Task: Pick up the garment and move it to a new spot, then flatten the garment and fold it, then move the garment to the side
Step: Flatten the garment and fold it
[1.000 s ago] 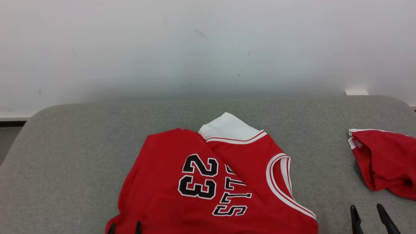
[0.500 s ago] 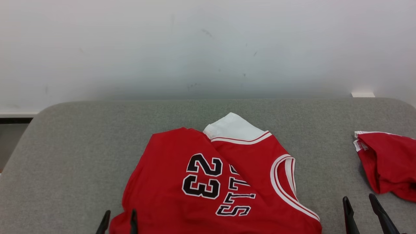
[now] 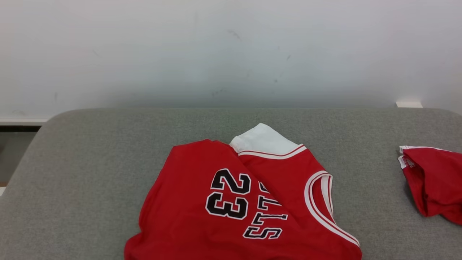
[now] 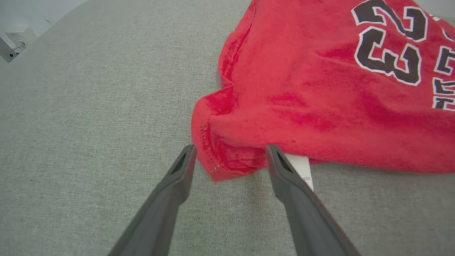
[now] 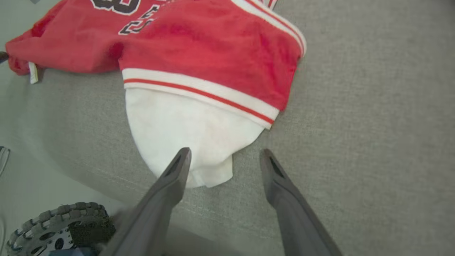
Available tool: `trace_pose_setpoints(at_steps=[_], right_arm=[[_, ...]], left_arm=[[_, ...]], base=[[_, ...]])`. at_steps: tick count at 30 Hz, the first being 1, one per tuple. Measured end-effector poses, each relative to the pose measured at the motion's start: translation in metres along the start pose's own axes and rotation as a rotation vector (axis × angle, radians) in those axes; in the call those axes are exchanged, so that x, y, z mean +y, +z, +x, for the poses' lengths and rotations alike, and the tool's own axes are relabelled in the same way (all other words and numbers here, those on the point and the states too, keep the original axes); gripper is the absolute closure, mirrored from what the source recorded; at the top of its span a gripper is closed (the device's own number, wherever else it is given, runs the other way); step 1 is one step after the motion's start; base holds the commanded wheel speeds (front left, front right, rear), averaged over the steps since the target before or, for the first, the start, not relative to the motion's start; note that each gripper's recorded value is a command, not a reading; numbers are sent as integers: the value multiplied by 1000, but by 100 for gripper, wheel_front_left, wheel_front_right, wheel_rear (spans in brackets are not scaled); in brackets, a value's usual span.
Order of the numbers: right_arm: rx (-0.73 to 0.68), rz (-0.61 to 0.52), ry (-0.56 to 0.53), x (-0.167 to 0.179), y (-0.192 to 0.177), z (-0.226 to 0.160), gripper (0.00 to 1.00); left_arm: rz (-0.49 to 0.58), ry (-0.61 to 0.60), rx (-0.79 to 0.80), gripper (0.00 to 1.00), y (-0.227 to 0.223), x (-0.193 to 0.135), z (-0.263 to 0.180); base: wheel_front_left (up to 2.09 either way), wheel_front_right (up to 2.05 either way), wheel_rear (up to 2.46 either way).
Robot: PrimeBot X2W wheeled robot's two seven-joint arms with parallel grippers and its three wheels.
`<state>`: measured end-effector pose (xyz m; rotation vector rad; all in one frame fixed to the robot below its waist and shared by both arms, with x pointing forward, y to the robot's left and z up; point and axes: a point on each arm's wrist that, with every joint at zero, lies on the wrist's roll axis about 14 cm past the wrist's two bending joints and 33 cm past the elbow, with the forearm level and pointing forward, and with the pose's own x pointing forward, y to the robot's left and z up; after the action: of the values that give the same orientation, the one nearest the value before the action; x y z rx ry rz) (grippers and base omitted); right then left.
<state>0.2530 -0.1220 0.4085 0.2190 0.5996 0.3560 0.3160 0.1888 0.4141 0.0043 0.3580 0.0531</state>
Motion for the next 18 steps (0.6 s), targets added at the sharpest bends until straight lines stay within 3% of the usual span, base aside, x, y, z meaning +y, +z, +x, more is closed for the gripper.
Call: trace_pose_setpoints(at_steps=[5, 18], right_arm=[[112, 49, 9, 4, -28, 6, 0], [156, 32, 45, 7, -27, 44, 0]], left_arm=[[-15, -4, 86, 0, -15, 0, 1], [1, -22, 152, 0, -21, -4, 19]], base=[[0, 0, 0], [0, 0, 0]])
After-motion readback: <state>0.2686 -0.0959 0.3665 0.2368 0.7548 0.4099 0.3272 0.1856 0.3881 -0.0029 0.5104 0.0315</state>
